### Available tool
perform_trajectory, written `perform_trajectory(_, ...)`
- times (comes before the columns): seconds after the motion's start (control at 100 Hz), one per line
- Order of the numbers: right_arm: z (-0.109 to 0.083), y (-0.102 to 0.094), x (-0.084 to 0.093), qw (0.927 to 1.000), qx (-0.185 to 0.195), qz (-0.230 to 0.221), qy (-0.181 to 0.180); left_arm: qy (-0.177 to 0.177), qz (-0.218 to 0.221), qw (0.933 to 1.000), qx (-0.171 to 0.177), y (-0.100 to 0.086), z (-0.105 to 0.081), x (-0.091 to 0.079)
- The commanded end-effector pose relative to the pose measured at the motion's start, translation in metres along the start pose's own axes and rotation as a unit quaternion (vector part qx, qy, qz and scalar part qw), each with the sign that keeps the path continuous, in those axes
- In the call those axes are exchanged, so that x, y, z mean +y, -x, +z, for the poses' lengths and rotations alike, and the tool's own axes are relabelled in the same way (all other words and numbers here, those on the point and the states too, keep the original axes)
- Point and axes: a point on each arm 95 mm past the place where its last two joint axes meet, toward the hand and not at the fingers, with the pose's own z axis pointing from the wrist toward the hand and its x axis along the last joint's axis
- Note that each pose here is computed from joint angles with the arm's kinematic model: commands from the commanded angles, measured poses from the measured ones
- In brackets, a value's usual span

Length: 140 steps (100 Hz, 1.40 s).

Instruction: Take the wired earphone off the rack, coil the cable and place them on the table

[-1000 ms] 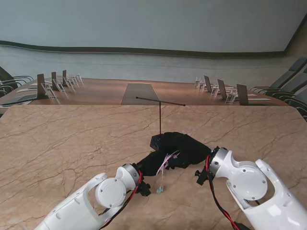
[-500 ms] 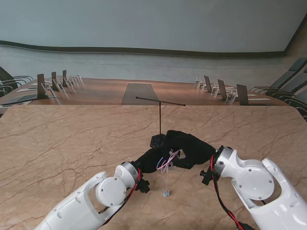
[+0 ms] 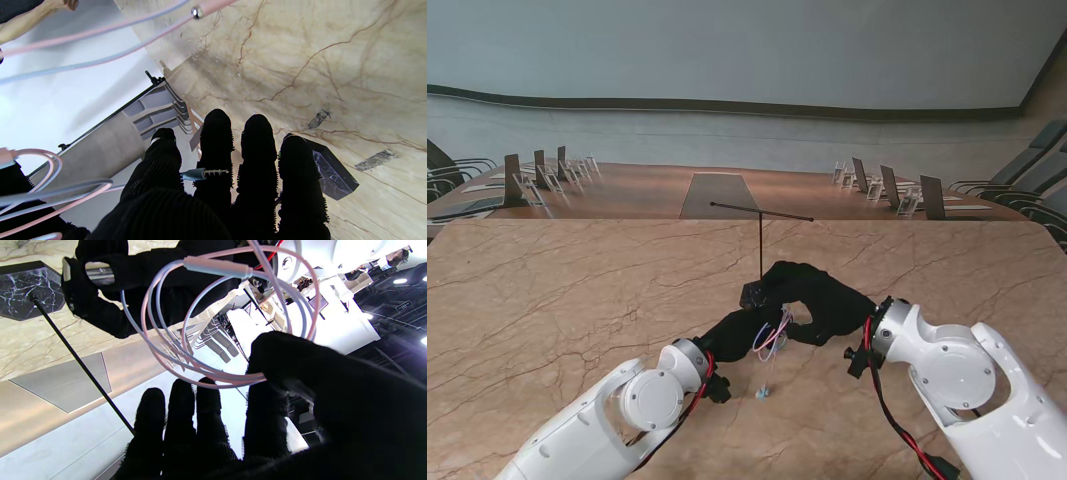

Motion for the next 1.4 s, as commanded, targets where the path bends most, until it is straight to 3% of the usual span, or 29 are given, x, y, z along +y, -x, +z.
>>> perform_trajectory(0.0, 0.001, -0.002, 0.0, 1.0, 0.003, -0.002, -0.001, 0.003, -0.002, 1.0, -0.002, 0.0, -0.002, 0.003)
perform_trajectory(0.62, -0.004, 0.003, 0.01, 0.9963, -0.017, -0.083, 0.011, -0.028, 0.003, 0.9996, -0.005, 0.006, -0.01, -0.006)
perform_trajectory(0.92, -0.006, 0.004, 0.007, 0.9968, -0.04, -0.066, -0.019, -0.042, 0.001, 0.9991, -0.004, 0.008, -0.012, -0.009)
perform_trajectory(1.2, -0.004, 0.006, 0.004, 0.998, -0.032, -0.053, -0.008, -0.051, -0.001, 0.9987, -0.006, 0.008, -0.01, -0.01)
perform_trajectory(1.39, -0.002, 0.006, 0.002, 0.9986, -0.023, -0.039, -0.027, -0.05, -0.009, 0.9987, -0.002, 0.004, -0.005, -0.01)
